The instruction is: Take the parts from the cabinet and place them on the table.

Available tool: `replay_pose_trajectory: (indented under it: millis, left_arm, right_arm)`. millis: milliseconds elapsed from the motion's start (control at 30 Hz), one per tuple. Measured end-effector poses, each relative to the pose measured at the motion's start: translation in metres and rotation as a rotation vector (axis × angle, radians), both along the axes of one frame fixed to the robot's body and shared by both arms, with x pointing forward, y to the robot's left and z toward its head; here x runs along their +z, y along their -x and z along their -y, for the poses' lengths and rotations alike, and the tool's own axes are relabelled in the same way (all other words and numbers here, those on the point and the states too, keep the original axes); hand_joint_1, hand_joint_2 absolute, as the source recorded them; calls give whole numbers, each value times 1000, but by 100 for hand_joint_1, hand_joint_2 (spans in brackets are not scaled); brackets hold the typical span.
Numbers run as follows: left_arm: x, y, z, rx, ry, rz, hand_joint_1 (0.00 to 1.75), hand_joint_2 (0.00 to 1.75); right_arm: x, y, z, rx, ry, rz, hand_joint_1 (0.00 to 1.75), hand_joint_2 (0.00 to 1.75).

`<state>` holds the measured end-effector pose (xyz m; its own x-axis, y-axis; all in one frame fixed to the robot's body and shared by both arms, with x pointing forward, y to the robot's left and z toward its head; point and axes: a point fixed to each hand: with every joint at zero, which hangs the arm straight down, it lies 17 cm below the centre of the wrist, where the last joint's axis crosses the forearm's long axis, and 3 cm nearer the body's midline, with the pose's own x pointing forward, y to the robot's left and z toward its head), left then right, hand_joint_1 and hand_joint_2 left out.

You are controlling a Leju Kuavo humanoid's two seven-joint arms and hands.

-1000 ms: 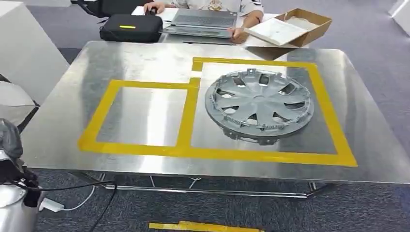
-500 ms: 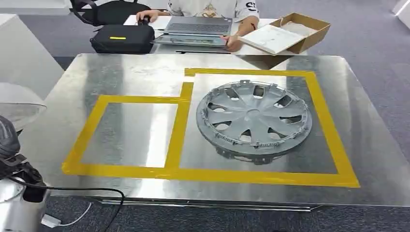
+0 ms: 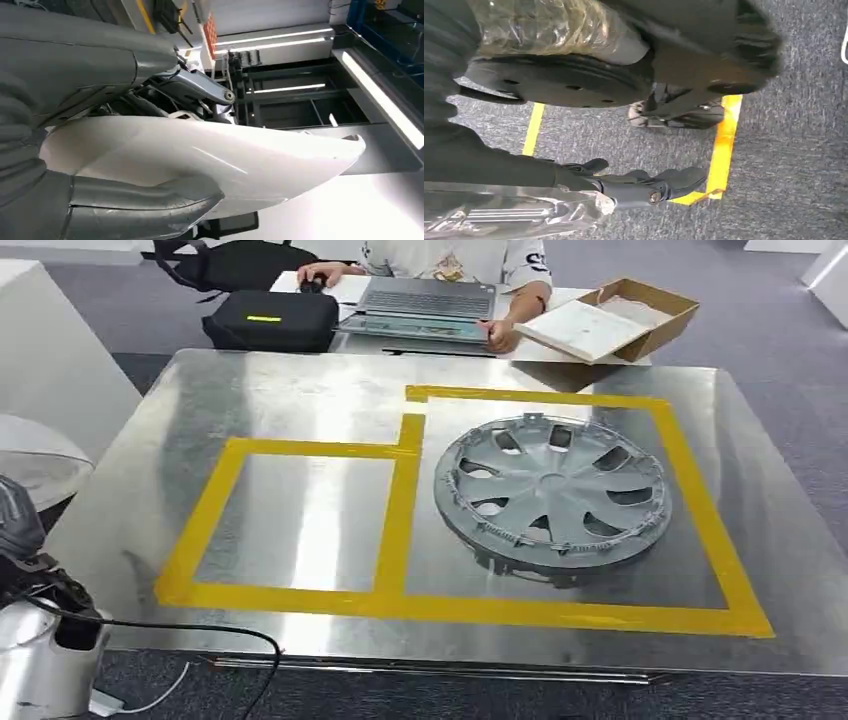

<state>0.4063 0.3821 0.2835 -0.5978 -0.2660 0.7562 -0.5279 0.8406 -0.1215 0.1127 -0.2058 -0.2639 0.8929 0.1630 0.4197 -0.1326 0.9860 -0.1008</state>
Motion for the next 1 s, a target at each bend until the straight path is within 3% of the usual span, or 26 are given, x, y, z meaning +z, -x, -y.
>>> replay_pose_trajectory:
  millis: [433,600,833,1000]
  left_arm:
    - [5,-20,25,-26,-108,-23,175,175]
    - [-3,-44,35,-39,-163,-73,175,175]
    - [4,-99,43,-62,-201,-112,175,175]
    - [3,-117,46,-69,-200,-131,175,175]
  right_arm:
    - [0,-2,0,5,-1,4,0,175]
    - [0,0,-2,23,-4,1,0,175]
    - [1,-4,-3,46,-6,6,0,175]
    - [1,-4,-3,50,-5,7,0,175]
